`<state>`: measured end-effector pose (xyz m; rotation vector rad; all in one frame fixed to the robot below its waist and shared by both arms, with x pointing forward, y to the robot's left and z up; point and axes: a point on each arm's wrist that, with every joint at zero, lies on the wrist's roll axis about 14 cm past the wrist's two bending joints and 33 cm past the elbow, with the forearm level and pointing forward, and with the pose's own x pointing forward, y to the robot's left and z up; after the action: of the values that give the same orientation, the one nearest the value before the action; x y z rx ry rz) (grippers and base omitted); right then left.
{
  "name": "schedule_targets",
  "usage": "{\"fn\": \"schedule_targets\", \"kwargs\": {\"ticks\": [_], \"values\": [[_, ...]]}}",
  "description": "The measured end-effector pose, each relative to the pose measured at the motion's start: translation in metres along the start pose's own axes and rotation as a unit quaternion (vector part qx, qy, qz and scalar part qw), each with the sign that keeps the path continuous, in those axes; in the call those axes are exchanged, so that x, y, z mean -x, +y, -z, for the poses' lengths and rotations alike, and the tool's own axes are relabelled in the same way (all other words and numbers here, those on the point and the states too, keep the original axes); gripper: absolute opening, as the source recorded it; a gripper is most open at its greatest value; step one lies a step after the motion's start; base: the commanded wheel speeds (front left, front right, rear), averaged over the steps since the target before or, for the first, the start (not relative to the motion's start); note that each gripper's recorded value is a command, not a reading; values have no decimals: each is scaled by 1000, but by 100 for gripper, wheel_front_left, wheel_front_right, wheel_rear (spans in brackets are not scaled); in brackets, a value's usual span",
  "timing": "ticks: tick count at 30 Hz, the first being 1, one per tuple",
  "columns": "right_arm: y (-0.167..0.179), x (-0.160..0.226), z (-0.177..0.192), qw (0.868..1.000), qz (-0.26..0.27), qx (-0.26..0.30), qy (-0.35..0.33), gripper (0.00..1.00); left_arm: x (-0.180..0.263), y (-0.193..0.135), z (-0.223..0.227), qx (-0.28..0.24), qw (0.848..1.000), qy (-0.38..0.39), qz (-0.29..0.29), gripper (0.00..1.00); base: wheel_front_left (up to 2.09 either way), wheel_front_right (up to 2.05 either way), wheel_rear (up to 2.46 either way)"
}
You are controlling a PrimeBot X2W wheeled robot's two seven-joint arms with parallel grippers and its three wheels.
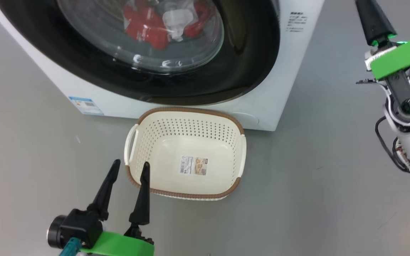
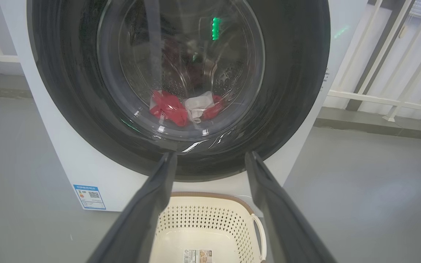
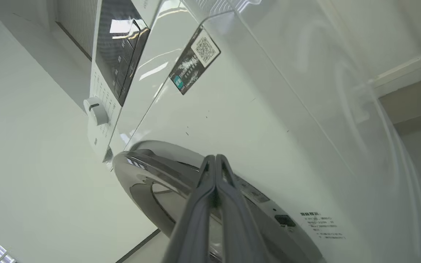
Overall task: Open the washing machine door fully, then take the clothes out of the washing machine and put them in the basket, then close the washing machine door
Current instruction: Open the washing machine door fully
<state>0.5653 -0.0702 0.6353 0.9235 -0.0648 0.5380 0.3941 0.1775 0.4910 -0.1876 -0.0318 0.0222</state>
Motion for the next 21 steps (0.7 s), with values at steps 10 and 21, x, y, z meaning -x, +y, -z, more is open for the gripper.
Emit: {"fn": "schedule_targets", "kwargs": {"ticks": [10, 21], "values": [[-6, -12, 51, 977, -4, -123, 173, 0, -3, 4, 7, -1, 1000, 10, -7, 100, 0, 0, 0], [-20, -28, 75, 950, -1, -186, 252, 0, -6, 8, 16, -2, 1000, 24, -12, 100, 0, 0, 0]]}}
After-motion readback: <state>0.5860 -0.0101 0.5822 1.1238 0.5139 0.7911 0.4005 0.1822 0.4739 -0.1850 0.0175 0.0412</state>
